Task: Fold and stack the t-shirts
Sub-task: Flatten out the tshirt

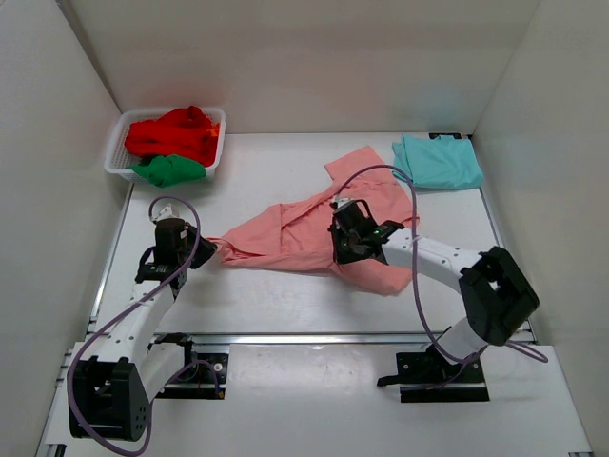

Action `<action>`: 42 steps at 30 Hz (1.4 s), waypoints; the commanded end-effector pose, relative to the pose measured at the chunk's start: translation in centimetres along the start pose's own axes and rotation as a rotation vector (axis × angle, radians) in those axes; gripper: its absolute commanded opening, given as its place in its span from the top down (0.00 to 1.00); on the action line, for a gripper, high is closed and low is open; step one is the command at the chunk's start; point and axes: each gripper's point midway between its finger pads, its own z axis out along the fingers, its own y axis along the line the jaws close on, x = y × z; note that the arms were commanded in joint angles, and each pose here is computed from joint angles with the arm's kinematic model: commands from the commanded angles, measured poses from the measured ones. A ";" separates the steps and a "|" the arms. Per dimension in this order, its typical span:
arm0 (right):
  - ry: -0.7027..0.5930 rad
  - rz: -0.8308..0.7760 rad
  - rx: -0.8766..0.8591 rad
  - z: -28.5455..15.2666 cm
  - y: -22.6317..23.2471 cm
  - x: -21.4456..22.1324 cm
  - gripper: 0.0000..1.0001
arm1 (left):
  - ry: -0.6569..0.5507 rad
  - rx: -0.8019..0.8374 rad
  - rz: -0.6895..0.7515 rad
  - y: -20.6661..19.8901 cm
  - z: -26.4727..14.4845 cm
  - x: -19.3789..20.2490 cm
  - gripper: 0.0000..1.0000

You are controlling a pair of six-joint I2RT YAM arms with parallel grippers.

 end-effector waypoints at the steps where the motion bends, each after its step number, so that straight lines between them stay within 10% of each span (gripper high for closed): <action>1: -0.089 0.023 -0.055 -2.2 -0.4 -1.8 0.97 | -0.030 0.044 -0.003 -1.4 -0.6 -1.1 1.00; 28: -0.165 0.216 -0.397 -3.6 -0.3 -1.8 1.00 | -0.026 0.052 -0.005 -1.4 -0.9 -0.8 1.00; 31: -0.165 0.237 -0.416 -3.7 -0.4 -1.7 0.83 | -0.032 0.055 -0.009 -1.4 -1.0 -1.0 1.00; 39: -0.189 0.233 -0.411 -4.0 -0.6 -2.1 1.00 | -0.029 0.054 -0.005 -1.4 -1.0 -0.8 1.00; 42: -0.160 0.197 -0.383 -3.4 -0.3 -1.4 0.79 | -0.025 0.052 -0.008 -1.3 -0.9 -0.6 1.00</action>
